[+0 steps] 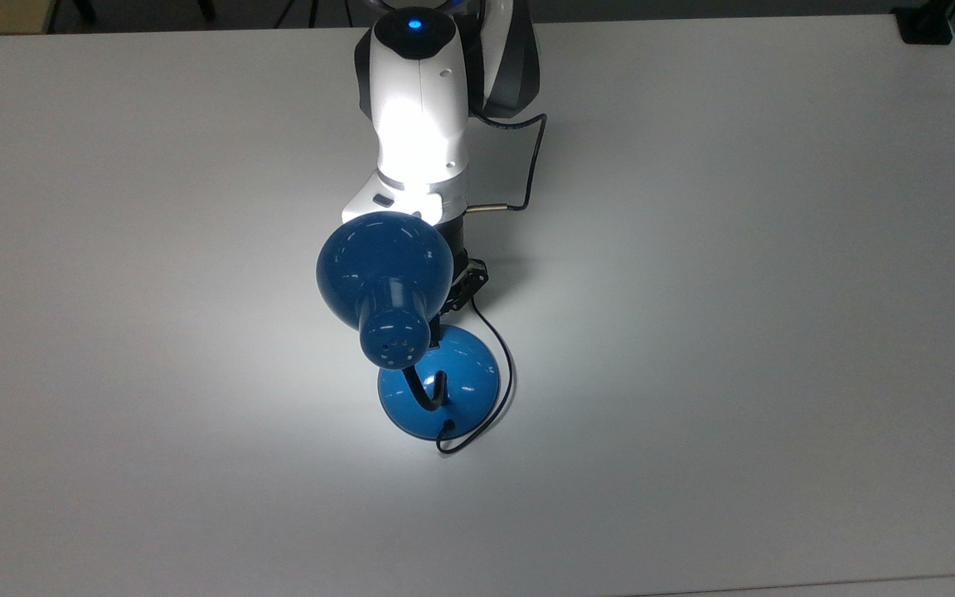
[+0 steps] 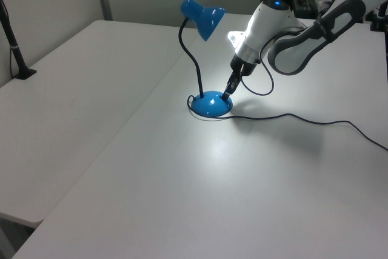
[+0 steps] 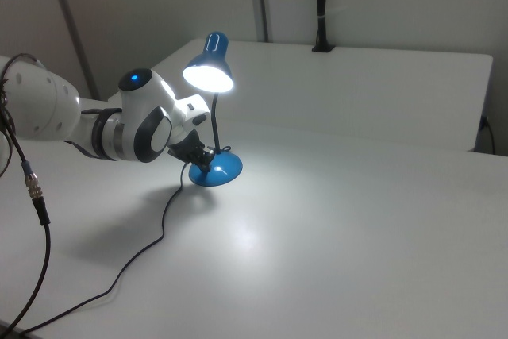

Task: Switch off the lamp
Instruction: 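Press the switch on the lamp base with the gripper fingertips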

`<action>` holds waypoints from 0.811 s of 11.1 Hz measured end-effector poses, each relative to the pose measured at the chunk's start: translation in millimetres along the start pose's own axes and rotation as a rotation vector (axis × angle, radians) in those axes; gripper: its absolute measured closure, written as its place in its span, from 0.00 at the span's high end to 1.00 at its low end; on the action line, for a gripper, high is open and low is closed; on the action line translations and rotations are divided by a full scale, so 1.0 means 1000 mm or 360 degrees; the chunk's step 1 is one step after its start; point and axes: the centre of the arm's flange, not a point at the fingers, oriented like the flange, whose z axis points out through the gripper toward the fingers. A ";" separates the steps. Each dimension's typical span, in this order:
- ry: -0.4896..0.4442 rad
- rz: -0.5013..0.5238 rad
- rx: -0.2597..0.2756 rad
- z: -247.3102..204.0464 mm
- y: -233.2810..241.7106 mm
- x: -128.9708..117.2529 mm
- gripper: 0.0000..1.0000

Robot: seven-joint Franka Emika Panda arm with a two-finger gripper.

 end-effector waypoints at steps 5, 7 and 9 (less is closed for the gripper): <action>-0.0008 0.0000 0.0001 0.003 0.000 -0.002 0.01; -0.0018 0.0000 0.0001 0.006 0.000 -0.004 0.01; -0.0029 0.0000 0.0001 0.005 0.000 -0.005 0.01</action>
